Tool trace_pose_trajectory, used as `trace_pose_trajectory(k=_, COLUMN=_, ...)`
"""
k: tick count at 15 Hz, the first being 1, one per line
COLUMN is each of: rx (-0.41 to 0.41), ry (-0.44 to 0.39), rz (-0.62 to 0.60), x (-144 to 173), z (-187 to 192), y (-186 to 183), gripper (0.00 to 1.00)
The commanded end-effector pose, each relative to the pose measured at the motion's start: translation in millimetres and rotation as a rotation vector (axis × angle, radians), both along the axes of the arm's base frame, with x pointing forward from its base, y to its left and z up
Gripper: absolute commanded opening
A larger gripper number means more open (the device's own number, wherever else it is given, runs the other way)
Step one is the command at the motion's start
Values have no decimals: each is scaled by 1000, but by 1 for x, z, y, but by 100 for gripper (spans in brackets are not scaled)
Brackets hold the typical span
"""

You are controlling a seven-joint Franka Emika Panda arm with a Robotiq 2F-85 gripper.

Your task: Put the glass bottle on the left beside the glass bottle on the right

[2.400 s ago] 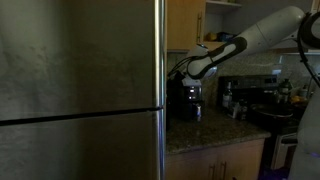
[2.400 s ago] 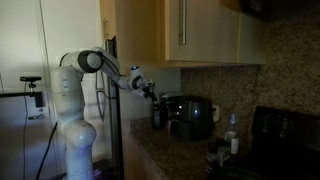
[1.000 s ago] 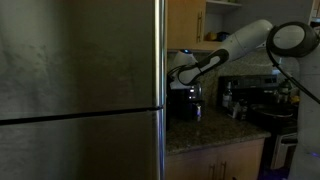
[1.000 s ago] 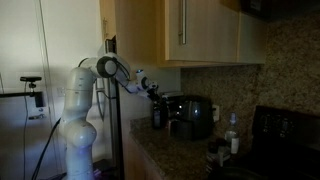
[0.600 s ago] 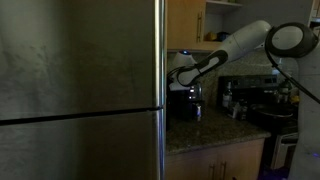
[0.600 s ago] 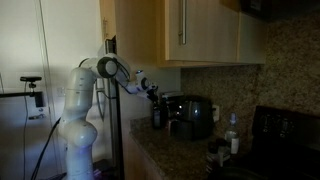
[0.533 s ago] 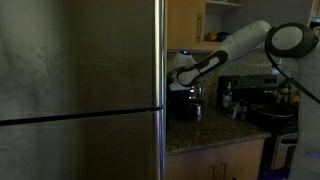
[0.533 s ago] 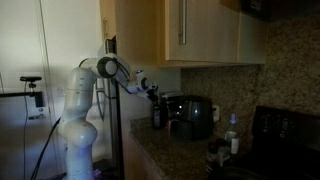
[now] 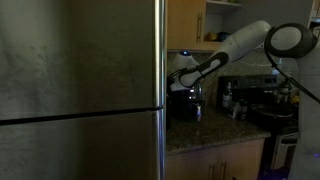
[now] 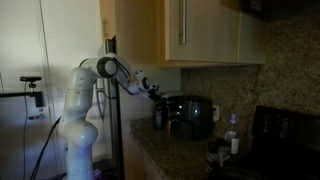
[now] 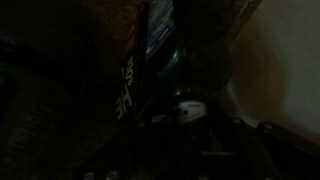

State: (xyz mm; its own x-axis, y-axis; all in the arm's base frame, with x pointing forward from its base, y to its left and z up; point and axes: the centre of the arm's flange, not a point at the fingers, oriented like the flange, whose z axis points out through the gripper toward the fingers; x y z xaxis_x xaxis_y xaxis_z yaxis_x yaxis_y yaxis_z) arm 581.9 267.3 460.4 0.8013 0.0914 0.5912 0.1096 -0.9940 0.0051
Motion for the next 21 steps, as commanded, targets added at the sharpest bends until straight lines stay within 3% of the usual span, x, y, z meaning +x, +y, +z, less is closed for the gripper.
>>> trace_pose_trajectory(k=1, rx=-58, ry=-12, rz=-30, x=-4, z=9, y=-24, gripper=7)
trace_pose_trajectory(k=7, rx=-96, ry=57, rz=-96, x=-20, z=8, y=-68, gripper=7)
trace_pose_trajectory(k=13, rx=-141, ry=144, rz=-185, x=-64, z=7, y=-124, gripper=7)
trace_pose_trajectory(k=21, rx=-133, ry=273, rz=-325, x=-115, z=-8, y=-190, gripper=7)
